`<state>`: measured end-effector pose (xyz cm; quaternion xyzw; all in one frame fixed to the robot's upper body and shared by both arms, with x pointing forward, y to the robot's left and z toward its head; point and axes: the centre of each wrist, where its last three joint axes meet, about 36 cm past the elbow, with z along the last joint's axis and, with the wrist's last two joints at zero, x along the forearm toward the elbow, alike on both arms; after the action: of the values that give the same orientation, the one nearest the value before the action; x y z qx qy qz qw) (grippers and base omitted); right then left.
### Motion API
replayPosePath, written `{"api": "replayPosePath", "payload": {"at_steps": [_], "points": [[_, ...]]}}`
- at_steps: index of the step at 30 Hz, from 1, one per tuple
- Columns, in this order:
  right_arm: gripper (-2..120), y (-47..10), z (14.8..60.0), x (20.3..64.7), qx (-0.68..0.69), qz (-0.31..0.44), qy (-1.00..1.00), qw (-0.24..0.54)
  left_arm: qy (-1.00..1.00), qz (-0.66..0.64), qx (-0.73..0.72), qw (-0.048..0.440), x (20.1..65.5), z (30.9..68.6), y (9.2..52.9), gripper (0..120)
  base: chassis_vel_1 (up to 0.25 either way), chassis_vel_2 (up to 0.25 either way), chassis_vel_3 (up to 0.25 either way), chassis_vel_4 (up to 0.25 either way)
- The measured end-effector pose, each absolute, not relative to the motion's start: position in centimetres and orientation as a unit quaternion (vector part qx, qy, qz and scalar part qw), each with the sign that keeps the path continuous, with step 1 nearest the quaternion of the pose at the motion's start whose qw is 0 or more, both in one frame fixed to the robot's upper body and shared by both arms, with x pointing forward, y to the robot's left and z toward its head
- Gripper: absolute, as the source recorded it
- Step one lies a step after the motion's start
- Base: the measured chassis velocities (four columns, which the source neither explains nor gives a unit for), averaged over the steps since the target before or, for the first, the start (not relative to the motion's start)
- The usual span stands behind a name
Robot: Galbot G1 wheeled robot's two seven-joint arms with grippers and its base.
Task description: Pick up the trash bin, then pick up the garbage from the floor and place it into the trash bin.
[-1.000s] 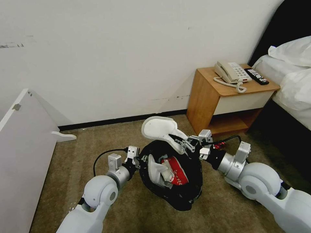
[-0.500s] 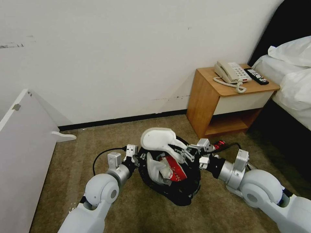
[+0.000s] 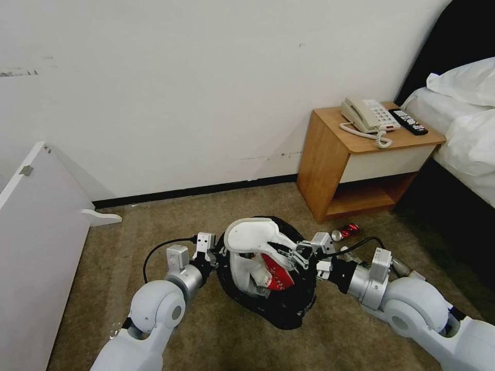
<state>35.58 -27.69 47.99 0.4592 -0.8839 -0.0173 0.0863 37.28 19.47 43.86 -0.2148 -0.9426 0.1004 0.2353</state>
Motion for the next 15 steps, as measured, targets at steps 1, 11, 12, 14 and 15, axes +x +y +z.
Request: {"api": "replayPosePath", "payload": {"at_steps": [1,11,12,14,15], "points": [[4,-27.8,47.8,35.6,0.458,-0.014,-0.885,0.089,-0.942,0.103,-0.217,0.234,37.1,43.9,19.4,4,0.000,0.000,0.000,0.000],[4,-27.5,46.5,35.5,0.458,-0.014,-0.883,0.102,-0.938,0.102,-0.219,0.249,36.4,43.6,19.2,4,0.000,0.000,0.000,0.000],[4,-27.5,46.2,35.5,0.457,-0.013,-0.883,0.104,-0.938,0.101,-0.219,0.251,36.3,43.5,19.3,4,0.000,0.000,0.000,0.000],[4,-27.5,46.0,35.5,0.456,-0.011,-0.884,0.106,-0.937,0.101,-0.219,0.251,36.3,43.6,19.3,4,0.000,0.000,0.000,0.000],[4,-27.5,45.6,35.6,0.455,-0.010,-0.884,0.108,-0.937,0.101,-0.220,0.252,36.1,43.6,19.4,4,0.000,0.000,0.000,0.000]]}}
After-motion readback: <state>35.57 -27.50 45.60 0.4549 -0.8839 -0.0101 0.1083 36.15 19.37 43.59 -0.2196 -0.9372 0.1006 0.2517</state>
